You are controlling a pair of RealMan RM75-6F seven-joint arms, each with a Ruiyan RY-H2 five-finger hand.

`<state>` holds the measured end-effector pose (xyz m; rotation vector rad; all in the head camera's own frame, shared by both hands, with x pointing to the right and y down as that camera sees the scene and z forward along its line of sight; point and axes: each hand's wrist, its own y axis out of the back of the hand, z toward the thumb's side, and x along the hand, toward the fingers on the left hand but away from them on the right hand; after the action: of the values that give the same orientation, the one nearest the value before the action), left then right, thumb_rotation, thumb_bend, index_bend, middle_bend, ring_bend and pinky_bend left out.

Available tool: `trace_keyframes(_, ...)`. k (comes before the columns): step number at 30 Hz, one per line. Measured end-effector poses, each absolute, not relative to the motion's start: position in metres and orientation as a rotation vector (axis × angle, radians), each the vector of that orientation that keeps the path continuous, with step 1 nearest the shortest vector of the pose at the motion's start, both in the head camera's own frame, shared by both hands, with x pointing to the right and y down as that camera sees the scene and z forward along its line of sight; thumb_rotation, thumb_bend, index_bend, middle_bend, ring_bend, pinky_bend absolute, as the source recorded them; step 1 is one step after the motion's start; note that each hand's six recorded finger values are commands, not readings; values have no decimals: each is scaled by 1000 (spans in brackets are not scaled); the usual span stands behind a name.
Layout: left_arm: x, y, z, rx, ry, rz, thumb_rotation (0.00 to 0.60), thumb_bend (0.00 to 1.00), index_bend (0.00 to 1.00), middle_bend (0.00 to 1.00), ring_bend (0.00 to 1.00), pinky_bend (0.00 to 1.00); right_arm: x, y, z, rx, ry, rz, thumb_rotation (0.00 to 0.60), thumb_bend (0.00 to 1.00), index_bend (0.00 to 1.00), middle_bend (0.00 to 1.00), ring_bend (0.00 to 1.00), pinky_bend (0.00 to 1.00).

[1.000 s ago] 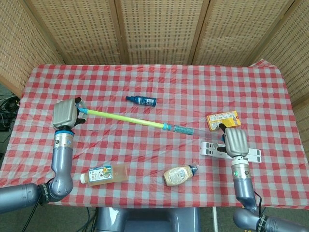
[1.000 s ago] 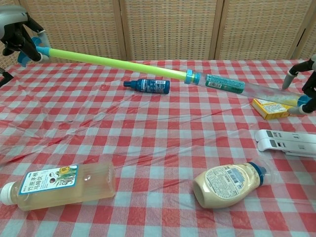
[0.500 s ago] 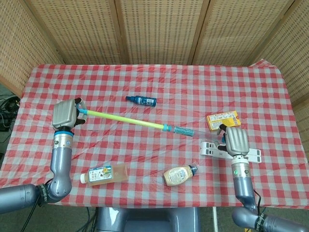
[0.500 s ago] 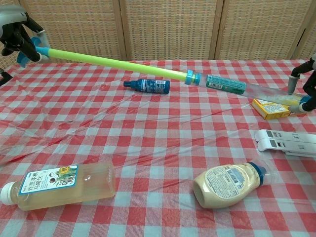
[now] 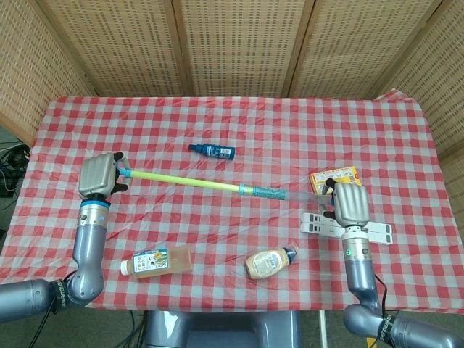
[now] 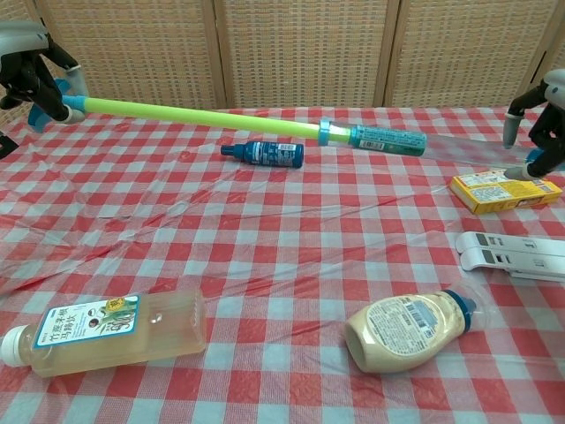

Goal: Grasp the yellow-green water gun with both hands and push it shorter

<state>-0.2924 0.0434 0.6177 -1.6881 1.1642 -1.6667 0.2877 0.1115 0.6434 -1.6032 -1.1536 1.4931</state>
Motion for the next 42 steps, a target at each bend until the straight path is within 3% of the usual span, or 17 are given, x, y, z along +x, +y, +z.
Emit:
trace_keyframes(25, -245, 72, 629, -1817, 1024, -1632, 600, 687, 852, 953, 894, 788, 229, 114, 641, -1659, -1061, 1433, 600, 430, 644, 1000, 1000, 649)
trace_keyframes(42, -234, 70, 636, -1869, 1028, -1615, 600, 688, 852, 953, 894, 787, 195, 111, 644, -1671, -1001, 1398, 600, 430, 644, 1000, 1000, 649)
